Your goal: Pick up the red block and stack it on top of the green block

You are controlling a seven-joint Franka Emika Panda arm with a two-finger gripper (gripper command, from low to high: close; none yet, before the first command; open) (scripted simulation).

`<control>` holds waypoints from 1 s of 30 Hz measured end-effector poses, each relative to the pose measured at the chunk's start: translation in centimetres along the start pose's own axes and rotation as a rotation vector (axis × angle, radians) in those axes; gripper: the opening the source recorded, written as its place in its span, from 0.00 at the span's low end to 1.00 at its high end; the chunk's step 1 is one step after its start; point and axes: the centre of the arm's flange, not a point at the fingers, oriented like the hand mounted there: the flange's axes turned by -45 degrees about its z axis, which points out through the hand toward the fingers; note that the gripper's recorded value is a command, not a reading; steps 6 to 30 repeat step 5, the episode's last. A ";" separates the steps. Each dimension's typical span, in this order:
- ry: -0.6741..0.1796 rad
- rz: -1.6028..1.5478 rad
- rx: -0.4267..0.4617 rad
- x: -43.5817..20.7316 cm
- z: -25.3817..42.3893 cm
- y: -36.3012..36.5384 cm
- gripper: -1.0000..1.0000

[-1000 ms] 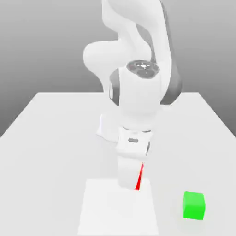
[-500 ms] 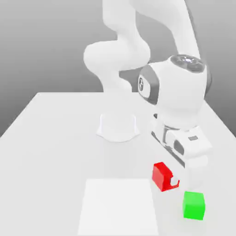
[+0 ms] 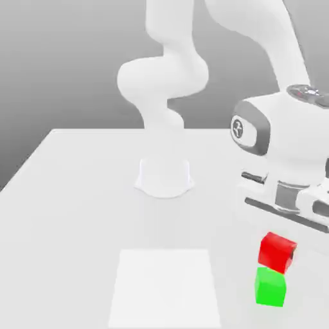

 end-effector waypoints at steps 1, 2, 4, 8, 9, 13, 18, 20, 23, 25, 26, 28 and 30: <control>0.002 0.001 0.001 0.0 0.9 -0.1 0.00; 0.003 0.002 0.003 0.0 1.6 -0.2 1.00; 0.003 0.002 0.003 0.0 1.6 -0.2 1.00; 0.003 0.002 0.003 0.0 1.6 -0.2 1.00; 0.003 0.002 0.003 0.0 1.6 -0.2 1.00; 0.003 0.002 0.003 0.0 1.6 -0.2 1.00; 0.003 0.002 0.003 0.0 1.6 -0.2 1.00; 0.003 0.002 0.003 0.0 1.6 -0.2 1.00; 0.003 0.002 0.003 0.0 1.6 -0.2 1.00; 0.003 0.002 0.003 0.0 1.6 -0.2 1.00; 0.003 0.002 0.003 0.0 1.6 -0.2 1.00; 0.003 0.002 0.003 0.0 1.6 -0.2 1.00; 0.003 0.002 0.003 0.0 1.6 -0.2 1.00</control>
